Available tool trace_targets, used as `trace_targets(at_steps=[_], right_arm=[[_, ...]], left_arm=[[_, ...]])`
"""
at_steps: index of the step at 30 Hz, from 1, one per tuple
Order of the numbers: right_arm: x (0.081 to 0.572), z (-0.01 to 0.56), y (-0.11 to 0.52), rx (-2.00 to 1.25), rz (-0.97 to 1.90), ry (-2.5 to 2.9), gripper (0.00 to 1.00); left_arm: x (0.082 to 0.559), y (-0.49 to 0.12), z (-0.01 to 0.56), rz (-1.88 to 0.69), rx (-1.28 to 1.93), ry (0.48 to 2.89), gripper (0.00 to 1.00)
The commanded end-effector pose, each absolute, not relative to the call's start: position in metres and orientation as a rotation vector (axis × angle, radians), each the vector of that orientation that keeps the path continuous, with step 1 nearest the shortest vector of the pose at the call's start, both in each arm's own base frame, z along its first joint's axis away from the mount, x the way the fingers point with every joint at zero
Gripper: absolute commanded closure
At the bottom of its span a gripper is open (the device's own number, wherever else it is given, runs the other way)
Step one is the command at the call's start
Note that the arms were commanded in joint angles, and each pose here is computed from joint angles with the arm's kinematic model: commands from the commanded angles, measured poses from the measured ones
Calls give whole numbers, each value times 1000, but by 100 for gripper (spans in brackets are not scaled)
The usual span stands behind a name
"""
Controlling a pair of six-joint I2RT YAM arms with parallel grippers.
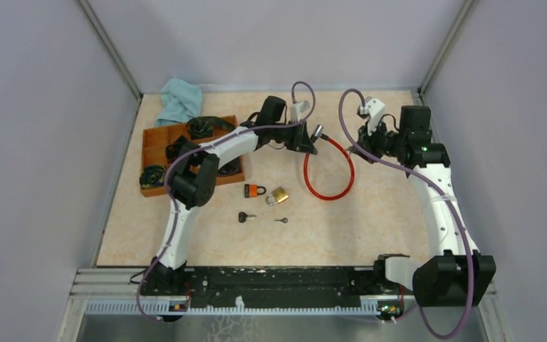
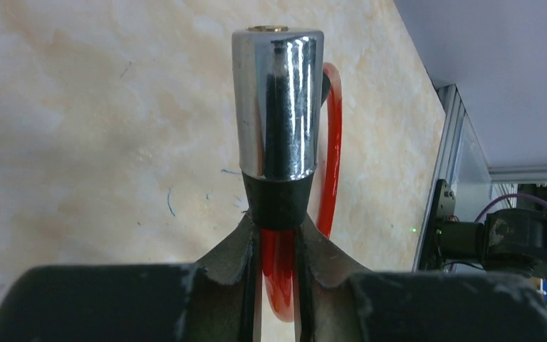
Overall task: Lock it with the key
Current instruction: Place the lock at the center of the board.
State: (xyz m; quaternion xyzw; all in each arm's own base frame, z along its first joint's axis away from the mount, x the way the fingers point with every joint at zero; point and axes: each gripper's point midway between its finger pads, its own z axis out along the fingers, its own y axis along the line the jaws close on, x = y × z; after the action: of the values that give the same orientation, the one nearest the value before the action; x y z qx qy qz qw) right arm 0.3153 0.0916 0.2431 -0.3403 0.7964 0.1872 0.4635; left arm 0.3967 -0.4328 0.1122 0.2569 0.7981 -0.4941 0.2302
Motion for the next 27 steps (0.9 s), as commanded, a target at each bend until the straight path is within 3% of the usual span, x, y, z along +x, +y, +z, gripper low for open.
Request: trace_targets(at_steps=[1, 6, 14, 27], right_arm=[[298, 245, 97, -910, 491, 1915, 100], [289, 229, 102, -943, 541, 1920, 100], [281, 207, 108, -963, 620, 1940, 100], [276, 191, 115, -937, 694, 1949, 100]], left_arm=[[406, -446, 121, -1408, 722, 2134, 88], [416, -445, 88, -1322, 742, 2168, 77], [435, -435, 70, -1123, 840, 2124, 69], [449, -409, 79, -864, 936, 2050, 49]])
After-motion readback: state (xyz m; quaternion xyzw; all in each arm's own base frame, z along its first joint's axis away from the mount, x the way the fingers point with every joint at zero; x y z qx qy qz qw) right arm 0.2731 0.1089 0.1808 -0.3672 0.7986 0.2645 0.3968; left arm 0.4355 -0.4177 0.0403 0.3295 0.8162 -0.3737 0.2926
